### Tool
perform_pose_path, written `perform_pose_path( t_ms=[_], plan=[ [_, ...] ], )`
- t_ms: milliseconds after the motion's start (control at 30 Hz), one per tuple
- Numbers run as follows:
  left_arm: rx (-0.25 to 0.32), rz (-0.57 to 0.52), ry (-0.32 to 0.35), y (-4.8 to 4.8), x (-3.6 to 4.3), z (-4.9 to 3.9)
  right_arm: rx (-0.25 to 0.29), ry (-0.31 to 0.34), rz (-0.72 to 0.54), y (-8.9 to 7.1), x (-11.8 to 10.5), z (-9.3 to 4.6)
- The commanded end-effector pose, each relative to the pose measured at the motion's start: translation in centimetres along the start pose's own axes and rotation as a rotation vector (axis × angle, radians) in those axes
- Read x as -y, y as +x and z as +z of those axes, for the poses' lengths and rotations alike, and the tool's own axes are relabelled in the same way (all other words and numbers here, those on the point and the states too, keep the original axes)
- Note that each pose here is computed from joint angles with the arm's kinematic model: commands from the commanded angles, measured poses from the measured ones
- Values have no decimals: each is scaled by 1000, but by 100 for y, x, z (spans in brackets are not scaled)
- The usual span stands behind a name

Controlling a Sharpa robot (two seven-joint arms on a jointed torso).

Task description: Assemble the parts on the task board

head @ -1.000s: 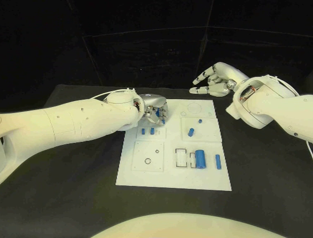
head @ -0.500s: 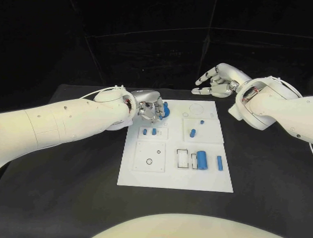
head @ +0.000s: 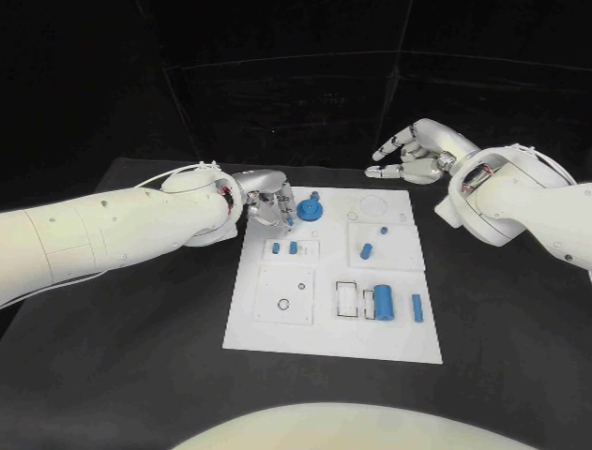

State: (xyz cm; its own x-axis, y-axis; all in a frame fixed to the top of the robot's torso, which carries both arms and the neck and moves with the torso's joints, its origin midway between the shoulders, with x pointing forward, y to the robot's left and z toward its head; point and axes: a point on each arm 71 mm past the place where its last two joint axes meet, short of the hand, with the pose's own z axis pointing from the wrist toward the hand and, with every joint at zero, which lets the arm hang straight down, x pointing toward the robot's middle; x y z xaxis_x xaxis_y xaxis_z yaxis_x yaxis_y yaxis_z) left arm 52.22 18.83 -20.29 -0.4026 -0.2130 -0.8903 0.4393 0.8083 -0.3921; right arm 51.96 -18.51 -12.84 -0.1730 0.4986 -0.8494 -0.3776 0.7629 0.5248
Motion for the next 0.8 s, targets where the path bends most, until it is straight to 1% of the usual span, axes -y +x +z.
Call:
perform_pose_path(
  t_ms=[33,200,400,600,800],
  plan=[
    [-22,-2,-18,16,-30,5,0,-9,0,-8,-11,3],
    [-33,1,-45,26,-73,23,0,-9,0,-8,-11,1],
    [-52,26,-61,50,-90,56,0,-9,0,-7,-13,1],
    [-71,40,-61,92,-77,80,0,-9,0,-7,-14,0],
    [-81,43,-57,115,-58,93,0,-9,0,-8,-13,-2]
  ],
)
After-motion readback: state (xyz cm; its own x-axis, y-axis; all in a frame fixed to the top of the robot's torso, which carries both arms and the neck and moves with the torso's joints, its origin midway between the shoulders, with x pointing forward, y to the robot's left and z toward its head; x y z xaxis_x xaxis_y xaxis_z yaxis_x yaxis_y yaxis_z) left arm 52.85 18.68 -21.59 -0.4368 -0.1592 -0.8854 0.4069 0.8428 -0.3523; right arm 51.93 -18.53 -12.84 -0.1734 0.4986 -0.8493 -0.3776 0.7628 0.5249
